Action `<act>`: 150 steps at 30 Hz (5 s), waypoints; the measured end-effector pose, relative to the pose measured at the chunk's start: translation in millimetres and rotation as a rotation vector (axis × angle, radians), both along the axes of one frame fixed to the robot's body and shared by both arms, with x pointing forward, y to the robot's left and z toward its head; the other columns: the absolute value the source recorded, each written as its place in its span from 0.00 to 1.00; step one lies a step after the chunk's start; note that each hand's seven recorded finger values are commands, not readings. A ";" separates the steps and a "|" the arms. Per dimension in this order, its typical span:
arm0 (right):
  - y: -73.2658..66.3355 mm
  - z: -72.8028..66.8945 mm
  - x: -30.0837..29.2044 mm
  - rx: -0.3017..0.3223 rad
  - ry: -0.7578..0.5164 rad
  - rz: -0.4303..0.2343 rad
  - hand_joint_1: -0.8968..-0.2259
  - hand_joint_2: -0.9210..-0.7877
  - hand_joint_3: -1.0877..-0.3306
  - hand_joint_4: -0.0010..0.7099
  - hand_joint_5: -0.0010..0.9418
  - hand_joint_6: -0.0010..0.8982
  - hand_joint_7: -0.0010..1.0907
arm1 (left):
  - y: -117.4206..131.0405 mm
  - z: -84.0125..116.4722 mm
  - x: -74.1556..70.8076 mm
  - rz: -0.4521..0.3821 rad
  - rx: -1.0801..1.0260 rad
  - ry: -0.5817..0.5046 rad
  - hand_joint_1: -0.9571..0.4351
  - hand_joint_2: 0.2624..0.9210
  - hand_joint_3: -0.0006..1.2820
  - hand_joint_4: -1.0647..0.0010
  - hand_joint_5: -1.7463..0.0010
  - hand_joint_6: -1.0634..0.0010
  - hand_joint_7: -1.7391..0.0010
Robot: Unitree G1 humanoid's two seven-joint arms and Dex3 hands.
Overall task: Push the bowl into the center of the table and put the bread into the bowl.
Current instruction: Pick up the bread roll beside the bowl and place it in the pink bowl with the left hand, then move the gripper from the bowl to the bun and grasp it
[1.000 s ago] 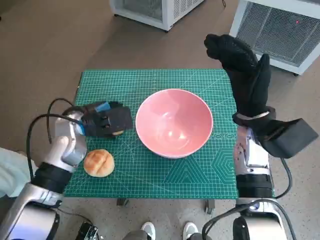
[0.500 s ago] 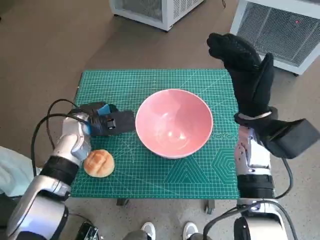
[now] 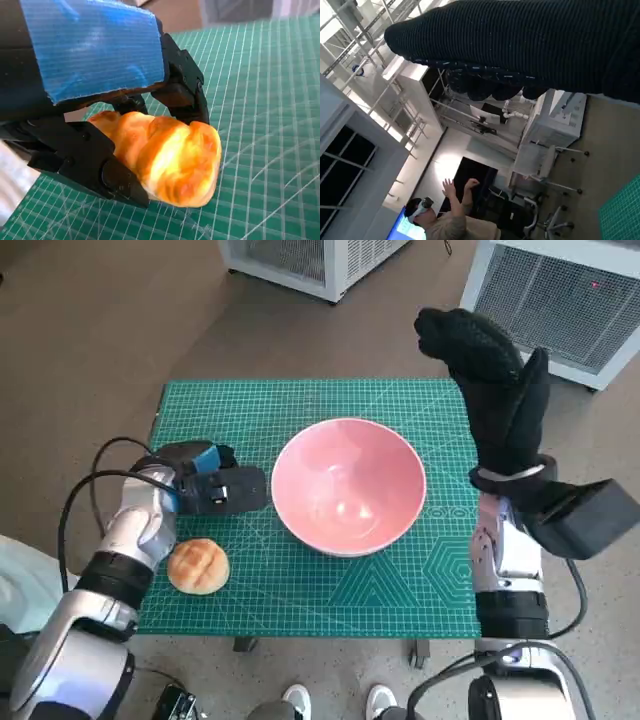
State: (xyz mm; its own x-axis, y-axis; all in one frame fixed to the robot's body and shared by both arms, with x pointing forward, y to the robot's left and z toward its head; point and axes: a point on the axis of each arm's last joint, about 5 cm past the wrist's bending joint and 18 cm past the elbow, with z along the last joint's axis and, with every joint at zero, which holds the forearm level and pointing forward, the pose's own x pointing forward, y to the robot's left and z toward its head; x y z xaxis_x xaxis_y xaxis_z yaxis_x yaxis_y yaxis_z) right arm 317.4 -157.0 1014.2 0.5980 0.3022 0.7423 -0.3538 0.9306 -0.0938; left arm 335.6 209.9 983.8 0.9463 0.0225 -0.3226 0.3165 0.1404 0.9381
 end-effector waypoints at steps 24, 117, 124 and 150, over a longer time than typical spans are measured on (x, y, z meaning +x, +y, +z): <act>-1.4 -0.6 -0.3 0.012 -0.001 0.009 0.29 0.00 0.46 0.33 0.00 0.11 0.40 | -50.2 94.5 -59.2 -0.367 -0.276 -0.634 0.69 0.95 0.01 0.21 0.44 0.31 0.38; 6.8 -10.7 -3.1 0.060 0.025 0.019 0.30 0.00 0.47 0.32 0.00 0.12 0.36 | 69.9 105.8 -152.4 -0.274 -0.390 -0.013 0.47 0.67 0.00 0.87 0.99 0.72 0.99; 8.2 -8.5 -1.3 0.057 0.024 0.023 0.31 0.00 0.46 0.32 0.00 0.12 0.36 | 61.3 92.2 -161.5 -0.259 -0.335 0.021 0.45 0.67 0.00 0.87 1.00 0.72 0.99; 9.6 -6.1 0.6 0.043 0.025 0.035 0.30 0.00 0.46 0.32 0.00 0.10 0.37 | 23.1 4.6 -128.7 -0.124 -0.132 0.199 0.54 0.69 0.00 0.85 1.00 0.71 1.00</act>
